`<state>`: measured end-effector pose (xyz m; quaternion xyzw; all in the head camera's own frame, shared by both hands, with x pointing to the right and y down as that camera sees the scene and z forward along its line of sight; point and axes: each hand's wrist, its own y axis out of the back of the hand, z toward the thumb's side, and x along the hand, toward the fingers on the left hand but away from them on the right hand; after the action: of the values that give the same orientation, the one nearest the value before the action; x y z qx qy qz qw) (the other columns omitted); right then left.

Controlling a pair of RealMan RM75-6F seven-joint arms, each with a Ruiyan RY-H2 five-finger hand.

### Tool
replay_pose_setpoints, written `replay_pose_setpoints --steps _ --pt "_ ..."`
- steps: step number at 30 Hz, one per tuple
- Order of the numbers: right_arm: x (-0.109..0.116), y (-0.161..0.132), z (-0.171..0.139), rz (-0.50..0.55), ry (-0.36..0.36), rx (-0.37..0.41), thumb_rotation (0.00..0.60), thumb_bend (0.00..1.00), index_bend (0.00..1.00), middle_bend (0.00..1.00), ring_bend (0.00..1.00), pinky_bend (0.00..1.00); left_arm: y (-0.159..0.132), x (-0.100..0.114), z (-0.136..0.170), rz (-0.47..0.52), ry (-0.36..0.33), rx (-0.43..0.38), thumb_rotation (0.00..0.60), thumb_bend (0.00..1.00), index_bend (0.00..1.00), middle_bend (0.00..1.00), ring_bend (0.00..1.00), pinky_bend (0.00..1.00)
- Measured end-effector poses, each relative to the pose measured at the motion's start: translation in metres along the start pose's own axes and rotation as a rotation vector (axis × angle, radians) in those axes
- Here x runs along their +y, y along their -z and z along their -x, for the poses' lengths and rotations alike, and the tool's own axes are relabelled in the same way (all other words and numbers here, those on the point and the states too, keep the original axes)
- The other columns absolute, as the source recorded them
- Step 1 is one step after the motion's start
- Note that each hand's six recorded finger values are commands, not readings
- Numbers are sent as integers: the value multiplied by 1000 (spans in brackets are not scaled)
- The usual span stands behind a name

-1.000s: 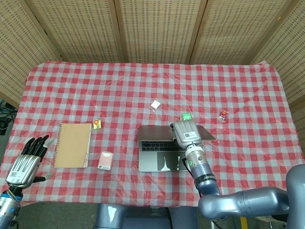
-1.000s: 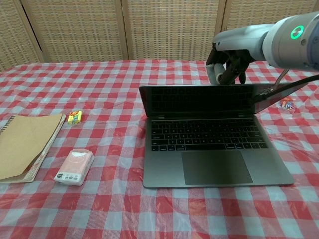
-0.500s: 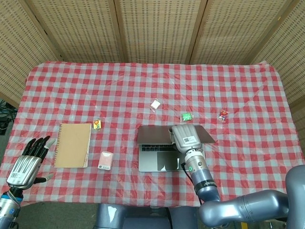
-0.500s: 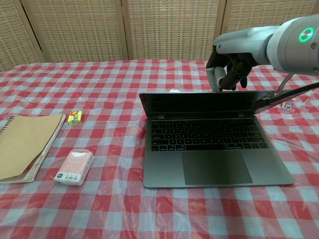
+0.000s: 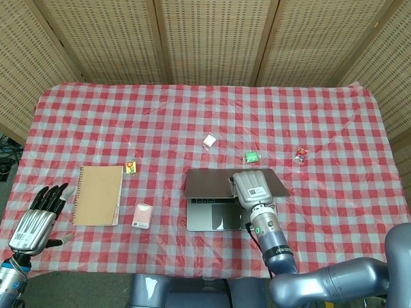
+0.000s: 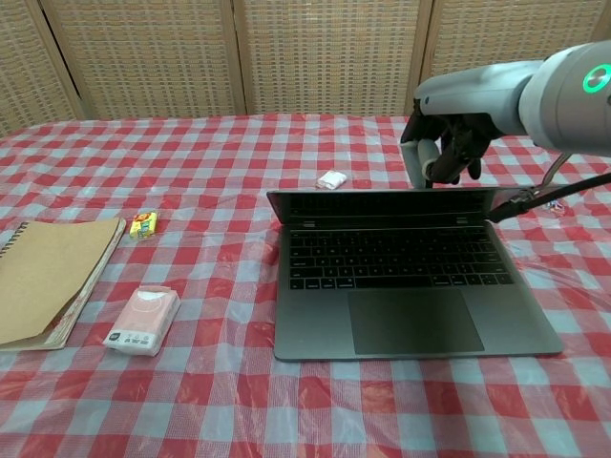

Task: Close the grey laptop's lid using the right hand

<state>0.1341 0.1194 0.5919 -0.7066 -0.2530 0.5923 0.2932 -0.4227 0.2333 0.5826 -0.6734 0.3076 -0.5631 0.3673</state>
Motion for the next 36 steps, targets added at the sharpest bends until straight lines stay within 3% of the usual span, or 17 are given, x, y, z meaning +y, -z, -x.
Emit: replay_pose_setpoints --steps 15,36 --pt "-20 23 -7 57 -55 -38 600 1000 621 546 526 530 0 5 2 2 -13 1 600 0 0 0 0 0" --pt "-41 39 -16 92 -77 -61 600 1000 620 545 524 524 -4 10 8 5 -20 -20 600 0 0 0 0 0"
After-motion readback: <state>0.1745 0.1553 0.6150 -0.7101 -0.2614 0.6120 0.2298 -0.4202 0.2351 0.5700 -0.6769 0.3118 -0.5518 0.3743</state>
